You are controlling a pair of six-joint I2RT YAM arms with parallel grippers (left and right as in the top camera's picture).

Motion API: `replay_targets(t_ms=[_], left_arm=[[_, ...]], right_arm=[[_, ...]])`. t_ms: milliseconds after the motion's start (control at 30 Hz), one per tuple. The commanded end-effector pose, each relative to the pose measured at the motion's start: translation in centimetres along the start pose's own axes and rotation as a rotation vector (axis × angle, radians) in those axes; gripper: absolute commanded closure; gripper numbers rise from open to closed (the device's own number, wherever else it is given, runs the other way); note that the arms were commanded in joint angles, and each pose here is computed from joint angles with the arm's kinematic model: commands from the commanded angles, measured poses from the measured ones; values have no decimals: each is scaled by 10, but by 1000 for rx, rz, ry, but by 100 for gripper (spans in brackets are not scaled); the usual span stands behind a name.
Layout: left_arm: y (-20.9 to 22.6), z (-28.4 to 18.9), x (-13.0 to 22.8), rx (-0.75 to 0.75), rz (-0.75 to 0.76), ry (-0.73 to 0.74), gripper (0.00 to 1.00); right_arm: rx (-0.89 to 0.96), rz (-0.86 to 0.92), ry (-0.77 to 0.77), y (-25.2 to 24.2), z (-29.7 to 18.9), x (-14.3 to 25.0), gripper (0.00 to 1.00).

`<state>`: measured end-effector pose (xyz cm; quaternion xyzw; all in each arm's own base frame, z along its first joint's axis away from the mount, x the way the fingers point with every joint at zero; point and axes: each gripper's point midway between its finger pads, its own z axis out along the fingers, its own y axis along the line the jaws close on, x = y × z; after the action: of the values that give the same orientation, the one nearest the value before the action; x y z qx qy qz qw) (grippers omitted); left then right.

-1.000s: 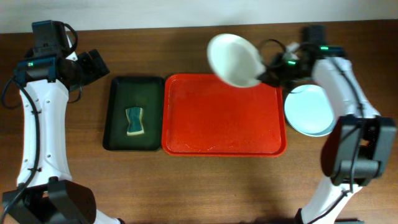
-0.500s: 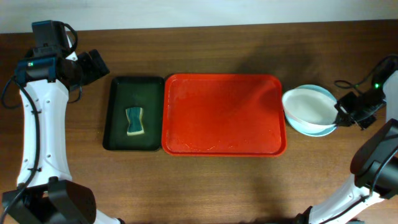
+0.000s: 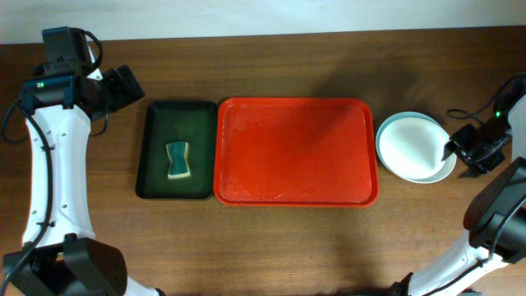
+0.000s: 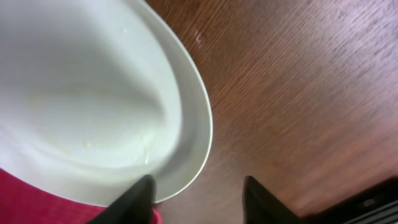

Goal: Clean dirty plates on tray and stack at the side
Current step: 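Carry the plate right and lower it onto the stacked plates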

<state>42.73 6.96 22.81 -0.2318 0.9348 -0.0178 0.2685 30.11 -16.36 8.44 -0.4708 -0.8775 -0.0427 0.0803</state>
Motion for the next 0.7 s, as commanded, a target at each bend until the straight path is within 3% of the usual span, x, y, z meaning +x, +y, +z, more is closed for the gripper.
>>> replay_targets(t_ms=[0,200,300,333,367,400,667], left_arm=[[-2,3,2,5,-8,8,1],[-2,3,2,5,-8,8,1],[-2,3,2,5,-8,8,1],[-2,3,2,5,-8,8,0],[-2,3,2,5,-8,8,1],[-2,3,2,5,-8,8,1],[-2,3,2,5,-8,8,1]], right_arm=[[9,-55,-11,-1,-2,-2,33],[42,-65,29,-9,8,7,25],[92,-68,-16,-17,11,-2,26],[89,-68,-20,-16,12,-4,51],[83,-67,-25,-15,11,-5,88],[82,-67,-27,-15,11,-5,96],[177,0,-15,-42,10,-3,96]])
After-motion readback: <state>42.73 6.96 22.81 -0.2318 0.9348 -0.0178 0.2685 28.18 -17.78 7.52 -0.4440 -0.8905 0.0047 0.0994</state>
